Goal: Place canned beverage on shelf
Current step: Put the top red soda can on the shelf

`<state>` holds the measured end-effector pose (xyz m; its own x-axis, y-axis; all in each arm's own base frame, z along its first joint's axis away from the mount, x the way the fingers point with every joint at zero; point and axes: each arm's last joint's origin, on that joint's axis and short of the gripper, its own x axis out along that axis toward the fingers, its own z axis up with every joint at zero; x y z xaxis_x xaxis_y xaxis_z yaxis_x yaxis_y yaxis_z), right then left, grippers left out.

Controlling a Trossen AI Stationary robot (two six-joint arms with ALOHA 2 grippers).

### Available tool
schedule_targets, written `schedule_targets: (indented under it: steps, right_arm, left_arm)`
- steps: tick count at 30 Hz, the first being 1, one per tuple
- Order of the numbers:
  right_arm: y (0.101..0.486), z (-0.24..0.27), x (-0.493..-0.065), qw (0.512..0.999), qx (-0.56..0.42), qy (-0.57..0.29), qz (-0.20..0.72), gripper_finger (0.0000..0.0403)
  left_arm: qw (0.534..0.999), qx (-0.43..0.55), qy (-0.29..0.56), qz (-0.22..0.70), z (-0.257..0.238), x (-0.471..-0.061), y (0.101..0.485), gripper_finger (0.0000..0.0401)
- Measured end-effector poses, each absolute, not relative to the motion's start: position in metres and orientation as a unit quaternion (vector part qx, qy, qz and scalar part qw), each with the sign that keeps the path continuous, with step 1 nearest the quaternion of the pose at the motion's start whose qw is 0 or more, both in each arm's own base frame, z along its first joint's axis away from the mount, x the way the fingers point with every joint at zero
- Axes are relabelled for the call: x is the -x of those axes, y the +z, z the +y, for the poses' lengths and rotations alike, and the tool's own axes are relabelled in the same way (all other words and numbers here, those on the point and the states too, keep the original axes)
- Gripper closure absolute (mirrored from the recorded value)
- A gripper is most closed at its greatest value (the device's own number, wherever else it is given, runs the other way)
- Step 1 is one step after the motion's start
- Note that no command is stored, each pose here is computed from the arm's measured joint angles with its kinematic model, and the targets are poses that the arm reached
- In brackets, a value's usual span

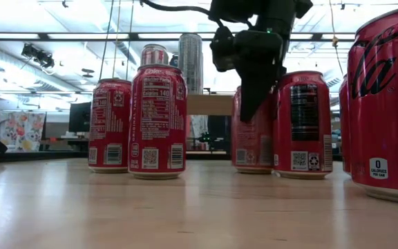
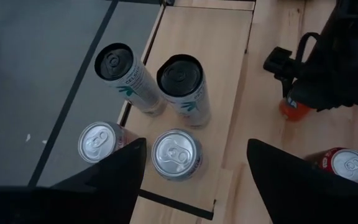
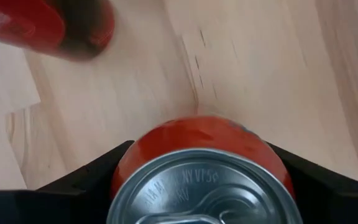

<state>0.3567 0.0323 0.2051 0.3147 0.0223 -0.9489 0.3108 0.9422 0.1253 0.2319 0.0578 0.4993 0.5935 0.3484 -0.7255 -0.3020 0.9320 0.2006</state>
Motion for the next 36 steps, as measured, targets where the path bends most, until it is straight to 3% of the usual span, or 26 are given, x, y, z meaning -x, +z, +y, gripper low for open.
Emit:
schedule_targets:
  steps: [8,20,27,36]
  right_arm:
    - [0.25,0.012,-0.34,0.83,-0.167,-0.1,0.523,0.0087]
    - [0.354,-0.032,-0.283,0.913,-0.207,-0.122,0.329,0.0087]
    - [0.418,-0.073,-0.271,0.923,-0.135,-0.17,0.318,0.0087]
    - [0.416,-0.138,-0.296,0.899,-0.085,-0.197,0.381,0.0087]
  left_arm:
    - [0.889,-0.024,0.191,0.415,0.063,-0.23,0.499,0.0113]
    - [0.894,-0.036,0.189,0.406,0.071,-0.228,0.502,0.0113]
    - [0.924,-0.01,0.17,0.341,0.094,-0.222,0.513,0.0113]
    - [0.933,-0.042,0.141,0.329,0.118,-0.21,0.515,0.0113]
